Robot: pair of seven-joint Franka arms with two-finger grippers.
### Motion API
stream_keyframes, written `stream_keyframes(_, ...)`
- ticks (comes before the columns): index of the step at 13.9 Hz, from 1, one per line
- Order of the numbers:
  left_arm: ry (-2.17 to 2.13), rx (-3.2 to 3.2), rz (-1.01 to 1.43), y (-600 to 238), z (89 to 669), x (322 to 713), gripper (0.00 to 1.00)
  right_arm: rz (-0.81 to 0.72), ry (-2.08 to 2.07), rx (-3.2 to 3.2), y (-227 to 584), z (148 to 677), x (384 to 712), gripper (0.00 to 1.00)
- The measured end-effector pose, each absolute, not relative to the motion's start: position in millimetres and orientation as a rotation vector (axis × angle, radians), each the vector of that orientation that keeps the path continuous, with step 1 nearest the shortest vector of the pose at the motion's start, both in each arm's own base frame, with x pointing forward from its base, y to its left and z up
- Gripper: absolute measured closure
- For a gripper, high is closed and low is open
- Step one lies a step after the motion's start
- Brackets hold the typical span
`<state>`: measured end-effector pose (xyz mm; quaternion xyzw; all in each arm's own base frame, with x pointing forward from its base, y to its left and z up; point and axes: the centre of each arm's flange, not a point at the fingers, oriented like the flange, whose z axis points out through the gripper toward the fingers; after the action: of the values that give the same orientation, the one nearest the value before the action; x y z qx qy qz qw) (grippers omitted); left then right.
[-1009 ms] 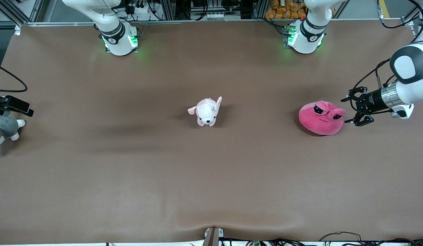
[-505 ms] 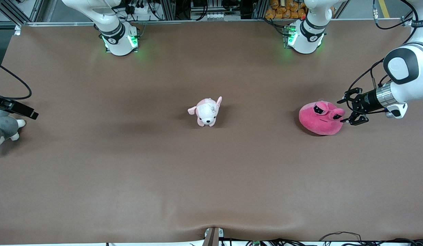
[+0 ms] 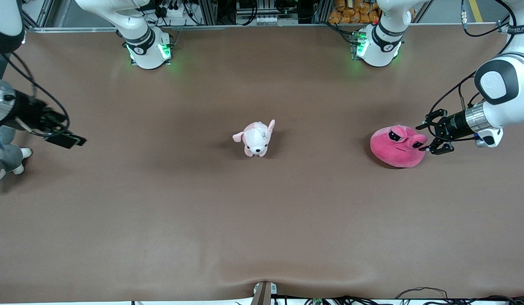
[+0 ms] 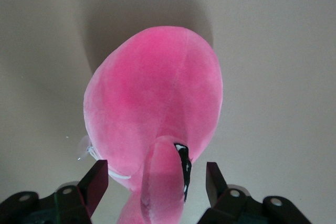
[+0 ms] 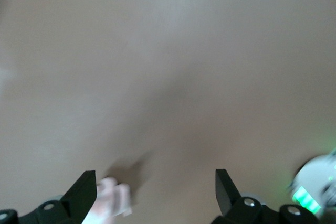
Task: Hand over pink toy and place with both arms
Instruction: 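Grasp the pink toy with the left gripper while the right gripper approaches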
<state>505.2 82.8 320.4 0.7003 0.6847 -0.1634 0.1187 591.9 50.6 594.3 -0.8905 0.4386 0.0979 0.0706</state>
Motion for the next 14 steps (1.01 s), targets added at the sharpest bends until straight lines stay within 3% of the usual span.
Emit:
stream_keyframes(1,2.002,2.046,-0.480,82.1,320.0,505.0,0.31,0.340,1.423,-2.586,65.1,596.0,590.8,0.00)
stream_keyframes(2,2.002,2.038,-0.485,81.1,319.6,504.9,0.31,0.379,1.504,-2.514,80.7,597.9,589.4,0.00)
stream_keyframes(4,2.001,2.026,-0.493,79.1,318.7,504.6,0.45,0.401,1.616,-2.427,116.4,601.7,586.5,0.00)
stream_keyframes(7,2.000,2.024,-0.499,77.1,317.7,504.2,0.49,0.371,1.788,-2.288,181.8,608.0,579.6,0.00)
stream_keyframes(9,1.996,2.027,-0.502,75.0,317.2,504.4,0.66,0.339,1.892,-2.158,226.9,613.2,574.3,0.00)
stream_keyframes(10,1.990,2.032,-0.503,71.7,317.4,505.1,0.66,0.331,1.936,-2.095,247.1,614.1,571.6,0.00)
stream_keyframes(12,1.976,2.041,-0.500,64.7,320.3,508.3,0.83,0.334,1.991,-2.025,276.8,610.0,567.0,0.00)
stream_keyframes(14,1.966,2.046,-0.488,61.8,324.8,512.1,0.86,0.343,2.018,-2.007,289.0,603.0,566.1,0.00)
